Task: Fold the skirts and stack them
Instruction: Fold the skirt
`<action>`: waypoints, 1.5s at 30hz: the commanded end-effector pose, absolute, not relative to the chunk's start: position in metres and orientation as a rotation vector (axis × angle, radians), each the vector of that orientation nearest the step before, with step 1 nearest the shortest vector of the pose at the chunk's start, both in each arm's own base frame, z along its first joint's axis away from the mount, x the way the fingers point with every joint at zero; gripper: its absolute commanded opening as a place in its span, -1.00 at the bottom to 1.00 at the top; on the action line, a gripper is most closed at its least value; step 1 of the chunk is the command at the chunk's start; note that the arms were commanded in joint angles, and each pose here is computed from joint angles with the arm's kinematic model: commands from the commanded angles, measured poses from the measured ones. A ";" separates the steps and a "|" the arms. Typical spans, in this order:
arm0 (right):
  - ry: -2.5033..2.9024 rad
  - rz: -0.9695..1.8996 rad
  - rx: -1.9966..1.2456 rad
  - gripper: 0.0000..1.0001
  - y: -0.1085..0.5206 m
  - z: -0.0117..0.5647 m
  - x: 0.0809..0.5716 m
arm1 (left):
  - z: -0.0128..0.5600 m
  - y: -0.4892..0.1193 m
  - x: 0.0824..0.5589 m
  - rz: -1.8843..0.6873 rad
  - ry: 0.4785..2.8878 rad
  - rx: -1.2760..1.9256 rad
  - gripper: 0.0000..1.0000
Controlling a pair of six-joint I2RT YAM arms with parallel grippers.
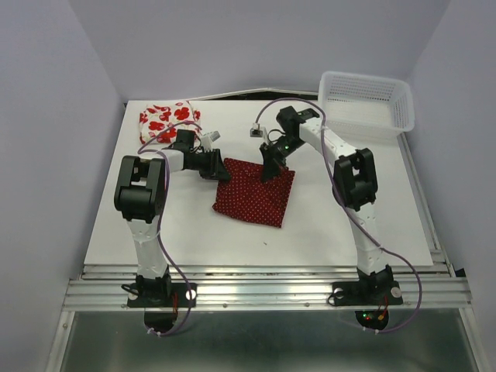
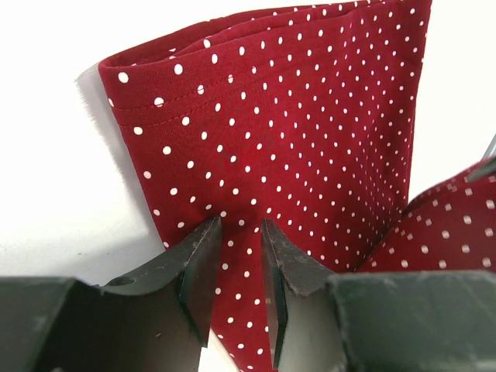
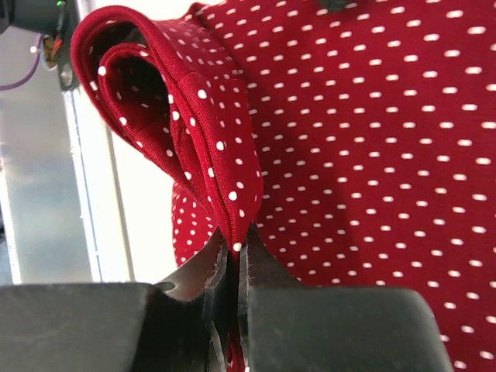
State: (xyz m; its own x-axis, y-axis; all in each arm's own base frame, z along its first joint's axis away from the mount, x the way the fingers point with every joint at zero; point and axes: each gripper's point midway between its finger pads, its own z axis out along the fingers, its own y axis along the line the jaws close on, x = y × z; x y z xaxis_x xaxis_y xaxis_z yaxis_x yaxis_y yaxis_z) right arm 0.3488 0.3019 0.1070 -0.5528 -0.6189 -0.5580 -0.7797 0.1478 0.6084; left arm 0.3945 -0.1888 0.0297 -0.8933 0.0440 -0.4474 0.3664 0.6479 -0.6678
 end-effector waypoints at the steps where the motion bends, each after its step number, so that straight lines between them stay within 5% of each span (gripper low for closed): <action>1: 2.207 1.311 -1.356 -0.99 0.294 0.109 0.374 | 0.011 -0.175 0.385 -1.005 2.568 0.325 -0.21; 18: 2.168 1.179 -1.315 -0.99 0.292 0.105 0.421 | 0.002 -0.169 0.384 -0.955 2.596 0.341 -0.24; 29: 2.150 1.166 -1.403 -0.99 0.303 0.124 0.393 | 0.029 -0.183 0.389 -1.044 2.496 0.383 -0.25; 45: 2.212 0.679 -1.349 -0.99 0.305 0.127 0.444 | -0.001 -0.174 0.384 -0.877 2.606 0.390 -0.38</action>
